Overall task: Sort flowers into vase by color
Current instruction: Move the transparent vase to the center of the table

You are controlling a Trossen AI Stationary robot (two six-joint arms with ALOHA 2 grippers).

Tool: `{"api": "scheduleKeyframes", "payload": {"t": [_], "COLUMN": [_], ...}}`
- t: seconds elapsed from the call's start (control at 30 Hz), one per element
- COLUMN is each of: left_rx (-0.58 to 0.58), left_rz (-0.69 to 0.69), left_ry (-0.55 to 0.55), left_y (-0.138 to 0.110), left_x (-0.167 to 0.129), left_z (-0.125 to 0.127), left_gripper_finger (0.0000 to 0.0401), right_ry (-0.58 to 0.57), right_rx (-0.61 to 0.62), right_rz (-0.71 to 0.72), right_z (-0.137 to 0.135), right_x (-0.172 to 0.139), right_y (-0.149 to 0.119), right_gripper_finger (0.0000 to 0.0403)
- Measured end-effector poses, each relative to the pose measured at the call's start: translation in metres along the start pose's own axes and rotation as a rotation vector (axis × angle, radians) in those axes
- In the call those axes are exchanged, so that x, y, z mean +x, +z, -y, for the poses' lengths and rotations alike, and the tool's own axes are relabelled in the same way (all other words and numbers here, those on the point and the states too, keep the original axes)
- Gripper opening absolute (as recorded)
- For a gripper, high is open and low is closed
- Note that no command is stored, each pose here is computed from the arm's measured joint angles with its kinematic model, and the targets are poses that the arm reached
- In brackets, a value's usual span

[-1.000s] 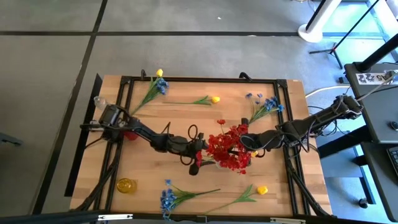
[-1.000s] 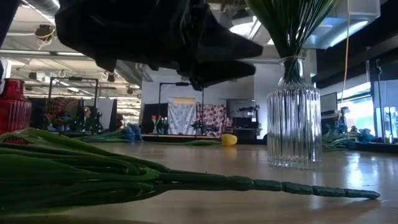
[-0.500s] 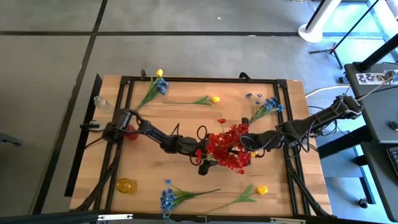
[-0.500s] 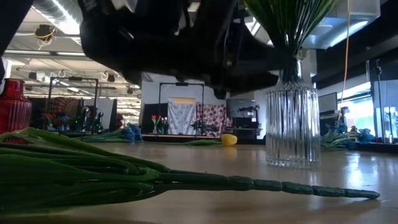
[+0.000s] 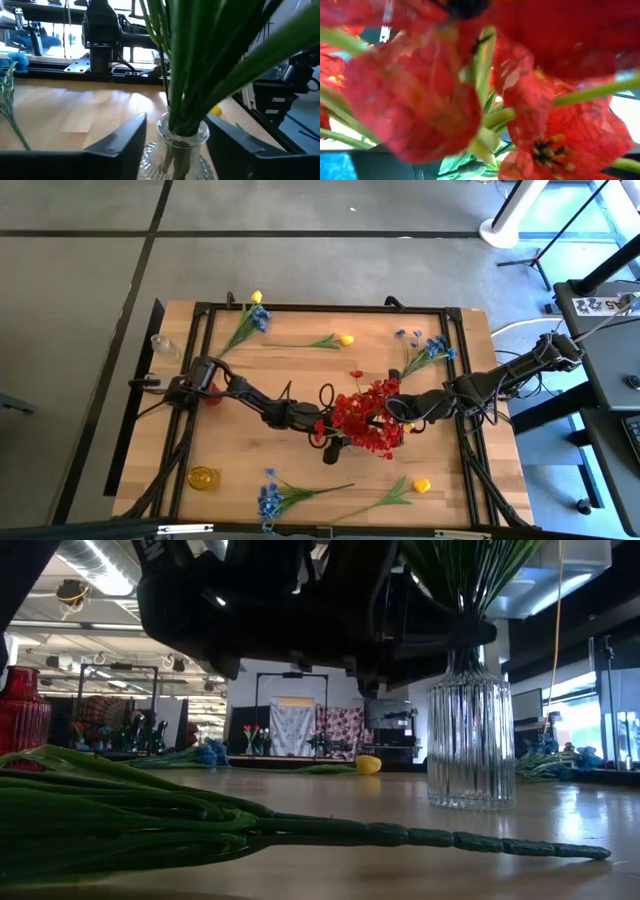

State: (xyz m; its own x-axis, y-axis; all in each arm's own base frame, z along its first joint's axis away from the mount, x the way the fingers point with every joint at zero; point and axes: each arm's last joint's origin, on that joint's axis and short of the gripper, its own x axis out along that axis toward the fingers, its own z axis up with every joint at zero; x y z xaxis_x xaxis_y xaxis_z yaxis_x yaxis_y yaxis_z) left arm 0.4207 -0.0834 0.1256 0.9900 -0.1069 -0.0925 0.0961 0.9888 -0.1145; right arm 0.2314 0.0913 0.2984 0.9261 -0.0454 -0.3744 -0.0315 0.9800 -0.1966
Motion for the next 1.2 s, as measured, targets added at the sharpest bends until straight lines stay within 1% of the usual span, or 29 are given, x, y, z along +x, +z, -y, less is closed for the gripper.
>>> {"api": "scheduleKeyframes", "payload": {"t": [0.13,0.2,0.43,0.53,0.77,0.87,1.0,1.1,1.2], "left_rx": [0.005,0.011,0.033,0.036,0.055,0.076,0.081,0.088,0.086], "left_rz": [-0.009,-0.007,-0.022,-0.031,-0.039,-0.048,-0.05,-0.035,-0.019], "left_ry": [0.004,0.027,0.046,0.071,0.139,0.192,0.209,0.203,0.201], "left_y": [-0.001,-0.001,0.0,-0.001,-0.001,0.0,0.002,0.004,0.005], "left_x": [0.0,0.0,-0.001,-0.009,-0.051,-0.065,-0.076,-0.076,-0.076], "left_z": [0.0,0.001,0.0,0.001,0.0,-0.004,-0.005,-0.003,-0.003], "left_gripper_finger": [0.0126,0.0114,0.0114,0.0114,0.0114,0.0114,0.0114,0.0114,0.0114], "right_ry": [-0.001,-0.001,-0.001,0.008,0.021,0.001,-0.003,-0.054,-0.084], "right_rx": [0.0,0.0,0.014,0.012,0.038,0.043,0.044,0.038,0.012], "right_rz": [0.0,0.0,-0.01,-0.022,0.007,0.046,0.108,0.083,0.044], "right_z": [0.0,0.0,0.0,0.0,0.001,0.003,0.003,0.004,0.002], "right_x": [0.0,0.0,0.0,-0.001,-0.005,-0.006,-0.006,0.0,0.015], "right_y": [0.0,0.0,-0.001,-0.002,0.001,0.006,0.012,0.009,0.003], "right_gripper_finger": [0.0317,0.0317,0.0317,0.0317,0.0317,0.0317,0.0317,0.0317,0.0317]}}
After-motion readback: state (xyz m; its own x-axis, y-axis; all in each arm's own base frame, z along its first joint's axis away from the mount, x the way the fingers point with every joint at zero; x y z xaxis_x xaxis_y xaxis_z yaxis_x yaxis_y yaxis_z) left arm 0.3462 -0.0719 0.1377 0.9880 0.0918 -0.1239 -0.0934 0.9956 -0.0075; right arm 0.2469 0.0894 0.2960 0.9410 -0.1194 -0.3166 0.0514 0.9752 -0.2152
